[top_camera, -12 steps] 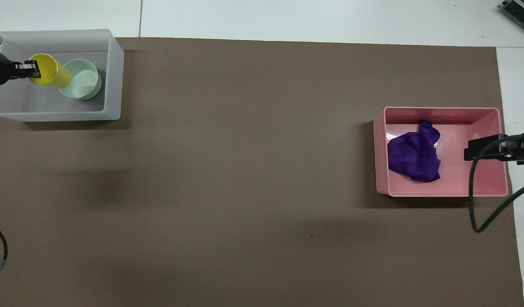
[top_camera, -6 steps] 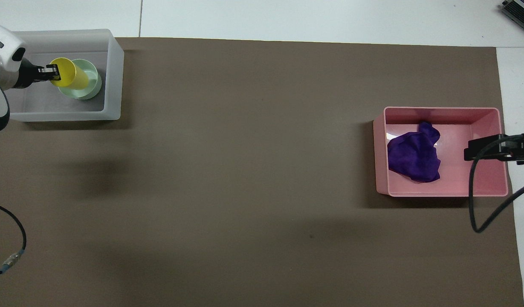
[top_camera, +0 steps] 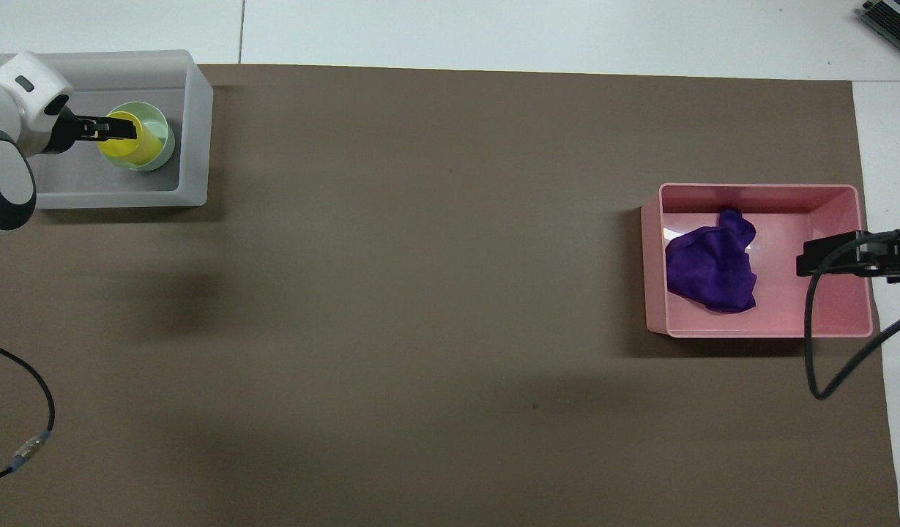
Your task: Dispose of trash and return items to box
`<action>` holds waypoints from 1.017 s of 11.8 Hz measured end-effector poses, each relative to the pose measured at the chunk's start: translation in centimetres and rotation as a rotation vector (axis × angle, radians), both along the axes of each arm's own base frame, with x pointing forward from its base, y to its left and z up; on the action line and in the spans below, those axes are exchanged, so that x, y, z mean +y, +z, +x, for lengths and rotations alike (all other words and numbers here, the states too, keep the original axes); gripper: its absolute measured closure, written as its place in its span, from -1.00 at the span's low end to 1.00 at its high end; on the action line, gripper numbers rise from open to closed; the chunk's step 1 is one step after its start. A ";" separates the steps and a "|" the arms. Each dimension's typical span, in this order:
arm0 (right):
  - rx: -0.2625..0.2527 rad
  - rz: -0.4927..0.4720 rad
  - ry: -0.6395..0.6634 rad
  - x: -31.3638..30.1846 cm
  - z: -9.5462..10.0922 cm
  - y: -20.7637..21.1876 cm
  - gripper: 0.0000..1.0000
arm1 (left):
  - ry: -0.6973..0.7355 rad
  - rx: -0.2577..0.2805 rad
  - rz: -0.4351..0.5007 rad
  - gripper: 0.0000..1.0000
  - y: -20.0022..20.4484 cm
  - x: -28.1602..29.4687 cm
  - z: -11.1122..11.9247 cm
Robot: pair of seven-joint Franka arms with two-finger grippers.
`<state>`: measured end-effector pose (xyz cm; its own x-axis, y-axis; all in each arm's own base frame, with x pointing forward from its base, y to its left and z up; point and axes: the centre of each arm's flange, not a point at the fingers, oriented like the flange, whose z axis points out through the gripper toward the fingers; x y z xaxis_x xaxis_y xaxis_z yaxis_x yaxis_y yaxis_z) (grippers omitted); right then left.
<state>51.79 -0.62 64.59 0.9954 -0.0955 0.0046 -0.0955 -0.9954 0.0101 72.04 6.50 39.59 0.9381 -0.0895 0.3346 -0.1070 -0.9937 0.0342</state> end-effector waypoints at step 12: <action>0.000 0.000 0.000 0.0 0.0 0.0 -1.00 | -0.214 0.173 0.089 -1.00 20.8 -10.7 -13.5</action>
